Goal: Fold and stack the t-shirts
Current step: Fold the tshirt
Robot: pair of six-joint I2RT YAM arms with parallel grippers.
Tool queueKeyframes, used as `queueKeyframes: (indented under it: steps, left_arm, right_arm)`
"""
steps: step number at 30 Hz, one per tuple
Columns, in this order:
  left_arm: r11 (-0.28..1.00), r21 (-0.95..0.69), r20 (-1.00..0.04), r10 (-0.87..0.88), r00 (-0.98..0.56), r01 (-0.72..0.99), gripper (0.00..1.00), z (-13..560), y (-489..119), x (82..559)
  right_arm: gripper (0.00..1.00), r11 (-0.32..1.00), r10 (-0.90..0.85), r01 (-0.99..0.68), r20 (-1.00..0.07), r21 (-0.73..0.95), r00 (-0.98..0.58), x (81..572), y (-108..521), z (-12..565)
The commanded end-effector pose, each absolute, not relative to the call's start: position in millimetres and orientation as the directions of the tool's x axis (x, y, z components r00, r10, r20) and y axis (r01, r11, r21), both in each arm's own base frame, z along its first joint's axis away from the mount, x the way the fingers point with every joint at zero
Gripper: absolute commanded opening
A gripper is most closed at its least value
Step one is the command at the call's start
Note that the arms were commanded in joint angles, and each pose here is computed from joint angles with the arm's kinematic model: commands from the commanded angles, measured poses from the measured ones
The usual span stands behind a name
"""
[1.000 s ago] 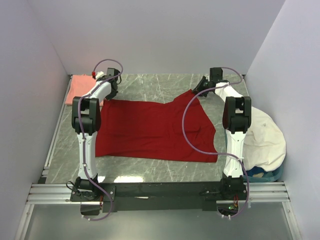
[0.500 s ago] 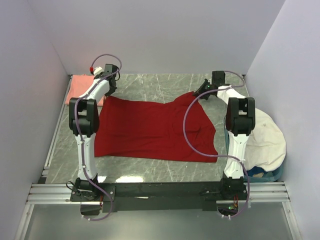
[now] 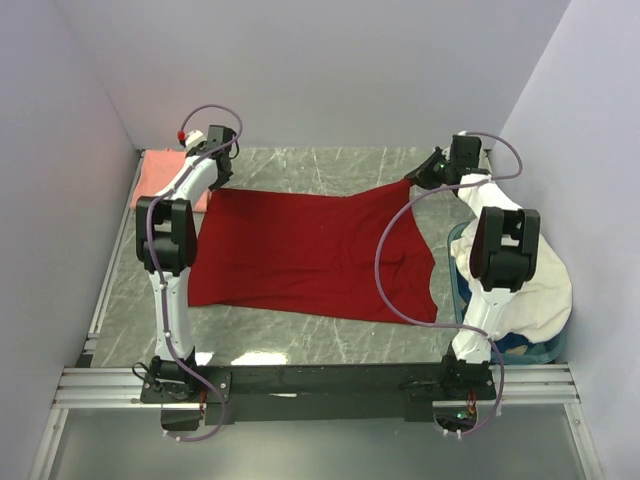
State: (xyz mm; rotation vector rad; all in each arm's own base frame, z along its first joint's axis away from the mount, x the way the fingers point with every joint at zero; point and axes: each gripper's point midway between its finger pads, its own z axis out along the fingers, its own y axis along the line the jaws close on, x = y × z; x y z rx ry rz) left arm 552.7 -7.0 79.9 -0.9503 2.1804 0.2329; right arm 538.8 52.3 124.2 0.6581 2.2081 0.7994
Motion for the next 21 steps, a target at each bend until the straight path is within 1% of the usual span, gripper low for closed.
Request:
queueKeyframes:
  steps: [1,11,15,20,21]
  left_arm:
    - [0.716,-0.155,-0.739,-0.541,-0.401,-0.680,0.00,132.9,-3.6,552.5]
    - [0.705,-0.158,-0.759,-0.535,-0.371,-0.691,0.00,151.9,3.1,539.3]
    - [0.696,-0.152,-0.752,-0.542,-0.374,-0.702,0.00,147.1,4.3,526.3]
    - [0.680,-0.189,-0.750,-0.566,-0.343,-0.709,0.00,154.2,3.7,510.2]
    - [0.676,-0.180,-0.742,-0.570,-0.353,-0.714,0.00,146.7,4.2,503.0]
  right_arm:
    - [0.00,0.686,0.645,0.166,-0.487,0.708,-0.589,534.4,45.2,157.4]
    - [0.00,0.708,0.644,0.179,-0.520,0.684,-0.561,496.4,40.6,172.5]
    - [0.00,0.710,0.648,0.175,-0.536,0.681,-0.542,479.1,40.1,181.2]
    - [0.00,0.706,0.660,0.185,-0.541,0.684,-0.521,450.4,40.9,185.3]
    - [0.00,0.707,0.660,0.178,-0.548,0.684,-0.514,446.8,41.0,187.1]
